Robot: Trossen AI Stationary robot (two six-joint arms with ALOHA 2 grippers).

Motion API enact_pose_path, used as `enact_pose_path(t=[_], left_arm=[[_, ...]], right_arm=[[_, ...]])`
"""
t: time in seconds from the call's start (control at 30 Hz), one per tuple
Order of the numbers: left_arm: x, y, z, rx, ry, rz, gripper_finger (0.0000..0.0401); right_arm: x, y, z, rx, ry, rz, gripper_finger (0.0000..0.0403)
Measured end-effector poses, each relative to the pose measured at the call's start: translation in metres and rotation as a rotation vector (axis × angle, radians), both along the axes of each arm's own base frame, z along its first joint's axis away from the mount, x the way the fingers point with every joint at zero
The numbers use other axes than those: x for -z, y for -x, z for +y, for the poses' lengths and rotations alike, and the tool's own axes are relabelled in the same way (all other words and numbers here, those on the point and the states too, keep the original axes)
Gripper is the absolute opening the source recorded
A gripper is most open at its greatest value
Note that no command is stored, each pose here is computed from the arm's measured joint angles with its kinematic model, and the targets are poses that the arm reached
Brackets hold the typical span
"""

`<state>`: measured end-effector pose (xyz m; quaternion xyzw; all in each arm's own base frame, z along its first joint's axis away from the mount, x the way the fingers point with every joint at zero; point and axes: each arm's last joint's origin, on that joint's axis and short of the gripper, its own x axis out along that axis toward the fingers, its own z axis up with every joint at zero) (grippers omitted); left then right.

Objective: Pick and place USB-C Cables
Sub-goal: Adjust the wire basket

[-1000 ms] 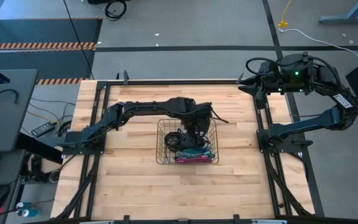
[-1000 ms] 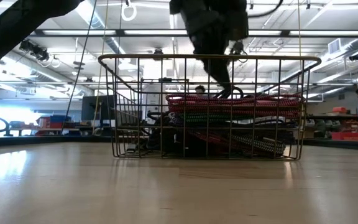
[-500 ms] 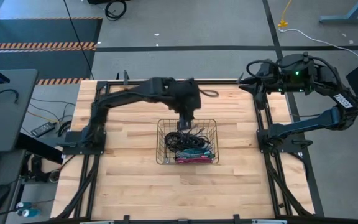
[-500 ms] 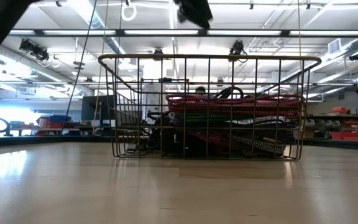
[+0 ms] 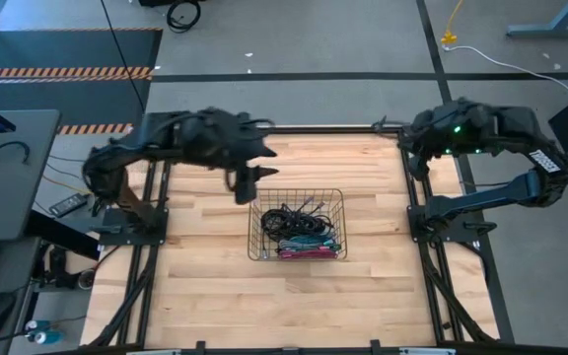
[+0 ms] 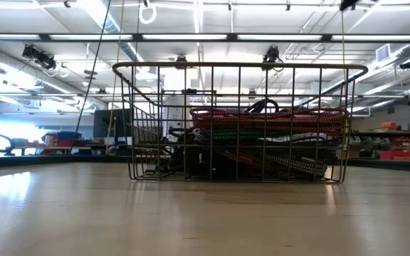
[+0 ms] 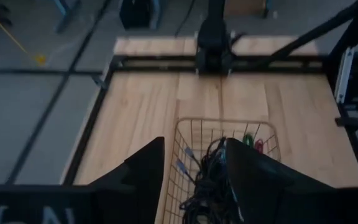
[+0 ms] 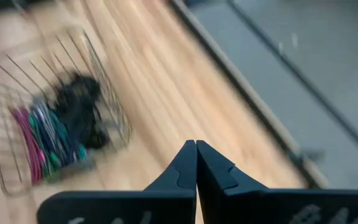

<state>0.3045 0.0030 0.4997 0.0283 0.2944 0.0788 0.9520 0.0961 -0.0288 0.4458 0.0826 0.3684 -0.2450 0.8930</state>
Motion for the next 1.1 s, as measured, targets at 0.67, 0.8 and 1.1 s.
enact_pose_path(t=[0.67,0.8,1.1], left_arm=[[-0.034,0.066,-0.042,-0.019,-0.094,-0.125,0.0167],[-0.033,0.066,-0.042,-0.022,-0.098,-0.112,0.0167],[-0.033,0.066,-0.042,-0.022,-0.098,-0.111,0.0167]], right_arm=[[0.228,-0.066,0.031,0.046,-0.496,0.032,0.0],[0.232,-0.075,0.033,0.043,-0.504,0.012,0.0],[0.239,-0.098,0.034,0.001,-0.483,-0.04,0.0]])
